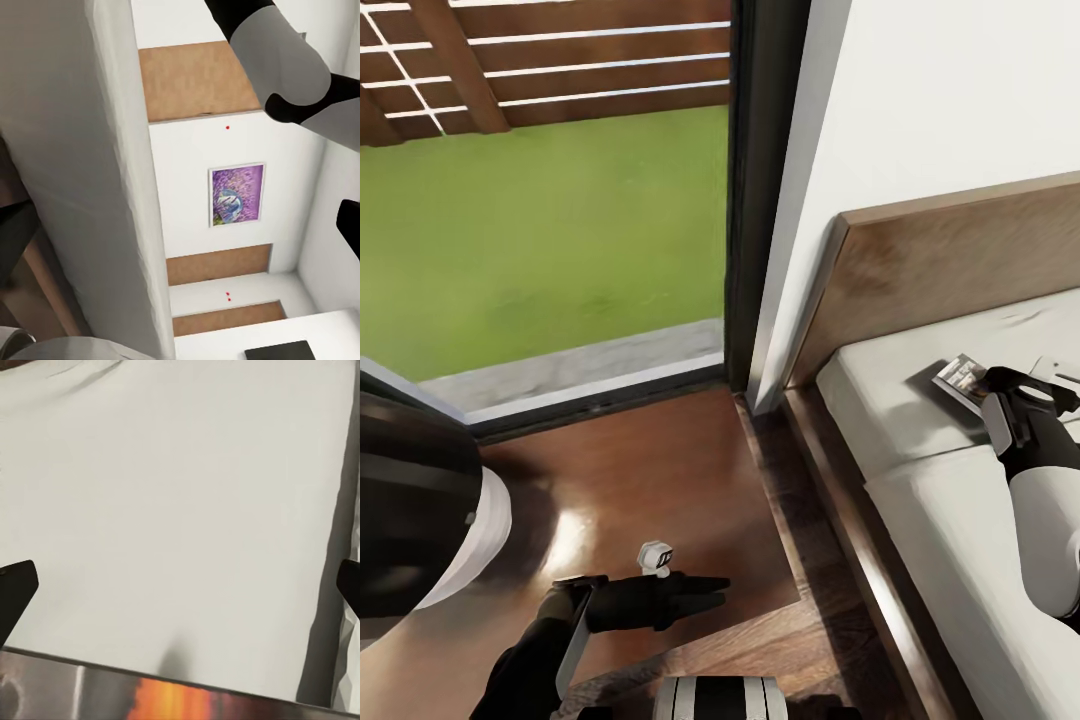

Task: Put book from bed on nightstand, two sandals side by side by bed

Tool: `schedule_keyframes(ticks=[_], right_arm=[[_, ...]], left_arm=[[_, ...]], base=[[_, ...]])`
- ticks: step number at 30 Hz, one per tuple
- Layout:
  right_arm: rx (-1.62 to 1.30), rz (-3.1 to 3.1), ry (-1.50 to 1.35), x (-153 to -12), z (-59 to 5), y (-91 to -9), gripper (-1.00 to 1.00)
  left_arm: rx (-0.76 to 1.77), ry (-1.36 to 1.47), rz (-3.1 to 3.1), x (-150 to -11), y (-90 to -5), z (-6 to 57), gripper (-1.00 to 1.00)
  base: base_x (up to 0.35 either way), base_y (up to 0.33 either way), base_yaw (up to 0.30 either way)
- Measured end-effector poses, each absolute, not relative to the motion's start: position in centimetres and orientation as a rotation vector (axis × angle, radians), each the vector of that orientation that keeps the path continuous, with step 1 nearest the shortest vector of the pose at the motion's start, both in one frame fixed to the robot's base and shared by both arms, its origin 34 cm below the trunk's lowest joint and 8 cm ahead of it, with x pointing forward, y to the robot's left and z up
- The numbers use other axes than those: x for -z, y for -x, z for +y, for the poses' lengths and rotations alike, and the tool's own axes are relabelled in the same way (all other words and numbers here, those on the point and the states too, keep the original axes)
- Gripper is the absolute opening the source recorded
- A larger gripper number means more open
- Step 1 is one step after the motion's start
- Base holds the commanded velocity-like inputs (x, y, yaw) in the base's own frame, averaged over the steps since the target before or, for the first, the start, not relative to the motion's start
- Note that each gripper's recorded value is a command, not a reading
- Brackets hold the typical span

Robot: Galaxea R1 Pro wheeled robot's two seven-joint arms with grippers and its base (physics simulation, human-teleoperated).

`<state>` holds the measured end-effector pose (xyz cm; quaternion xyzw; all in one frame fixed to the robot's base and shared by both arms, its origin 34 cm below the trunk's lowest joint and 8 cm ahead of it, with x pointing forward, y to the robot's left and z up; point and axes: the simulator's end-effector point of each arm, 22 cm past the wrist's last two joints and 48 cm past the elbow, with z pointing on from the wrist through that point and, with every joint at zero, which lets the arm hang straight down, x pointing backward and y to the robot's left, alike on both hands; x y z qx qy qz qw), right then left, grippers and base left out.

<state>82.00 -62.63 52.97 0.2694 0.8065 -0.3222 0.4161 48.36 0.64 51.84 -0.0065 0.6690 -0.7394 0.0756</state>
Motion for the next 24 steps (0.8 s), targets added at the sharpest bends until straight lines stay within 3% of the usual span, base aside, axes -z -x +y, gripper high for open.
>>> schedule_keyframes(ticks=[24], right_arm=[[0.808, 2.025, -0.677, -52.93, -62.62, -82.0, 1.0]], left_arm=[[2.217, 0.02, 2.005, -51.84, -48.37, 0.65, 1.0]], base=[[0.0, 0.0, 0.0]])
